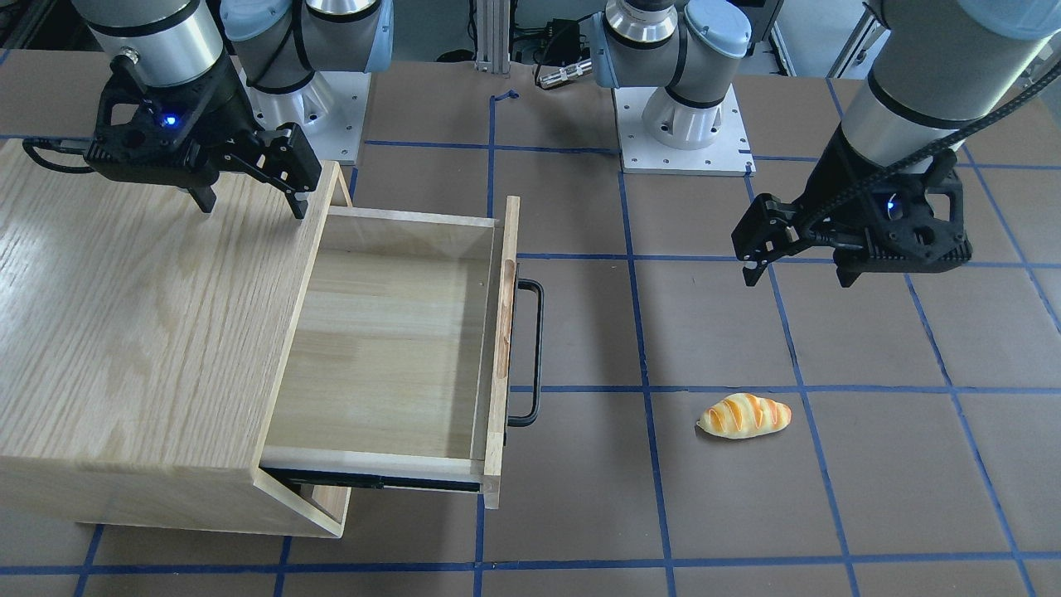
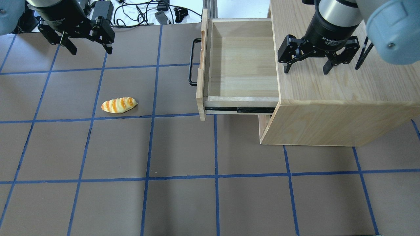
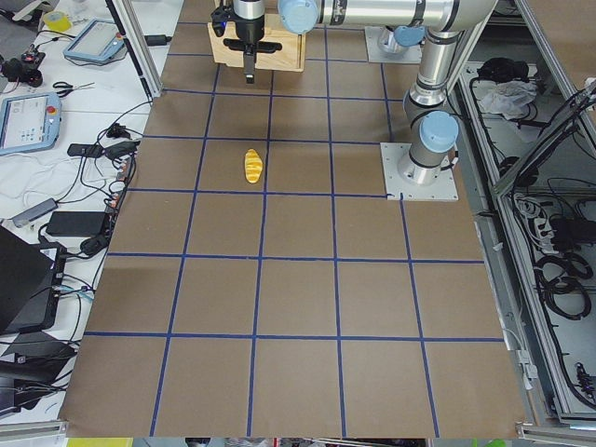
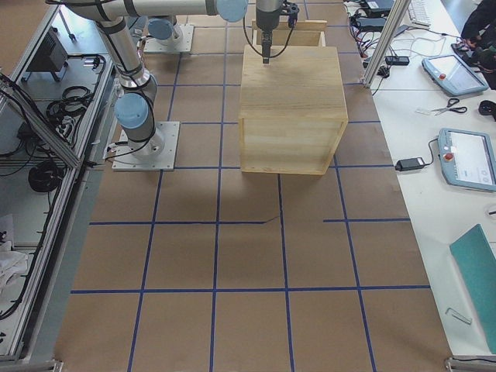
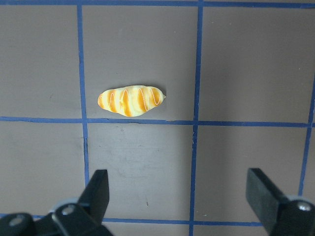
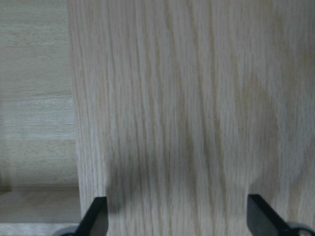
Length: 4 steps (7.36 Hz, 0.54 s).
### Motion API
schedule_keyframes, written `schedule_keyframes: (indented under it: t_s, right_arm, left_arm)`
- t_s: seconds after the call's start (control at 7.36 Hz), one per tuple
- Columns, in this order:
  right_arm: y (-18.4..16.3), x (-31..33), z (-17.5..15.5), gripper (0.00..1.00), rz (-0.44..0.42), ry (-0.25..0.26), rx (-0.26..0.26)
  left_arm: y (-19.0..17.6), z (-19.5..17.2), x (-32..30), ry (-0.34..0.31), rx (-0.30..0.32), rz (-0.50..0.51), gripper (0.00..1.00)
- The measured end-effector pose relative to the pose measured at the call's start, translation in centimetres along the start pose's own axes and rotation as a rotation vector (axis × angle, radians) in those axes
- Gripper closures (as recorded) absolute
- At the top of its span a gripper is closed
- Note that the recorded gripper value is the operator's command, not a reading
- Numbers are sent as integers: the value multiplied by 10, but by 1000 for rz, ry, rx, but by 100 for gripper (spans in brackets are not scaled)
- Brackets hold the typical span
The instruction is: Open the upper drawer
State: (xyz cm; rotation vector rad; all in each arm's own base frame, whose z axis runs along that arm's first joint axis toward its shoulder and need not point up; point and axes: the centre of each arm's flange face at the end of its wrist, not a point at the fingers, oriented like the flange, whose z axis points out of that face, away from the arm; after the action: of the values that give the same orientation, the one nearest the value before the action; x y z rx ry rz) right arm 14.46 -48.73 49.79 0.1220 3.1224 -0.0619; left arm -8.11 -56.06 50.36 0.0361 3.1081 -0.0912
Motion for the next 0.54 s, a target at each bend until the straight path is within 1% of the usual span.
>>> schedule_keyframes:
  t_s: [0.27,0.54]
  right_arm:
    - [0,0,0,0,0,0,0]
    - [0,0,0,0,0,-1,0]
  left_arm:
    - [12,9,8,4,-11,-3,0]
    - [20,16,14,4,-8,-6,0]
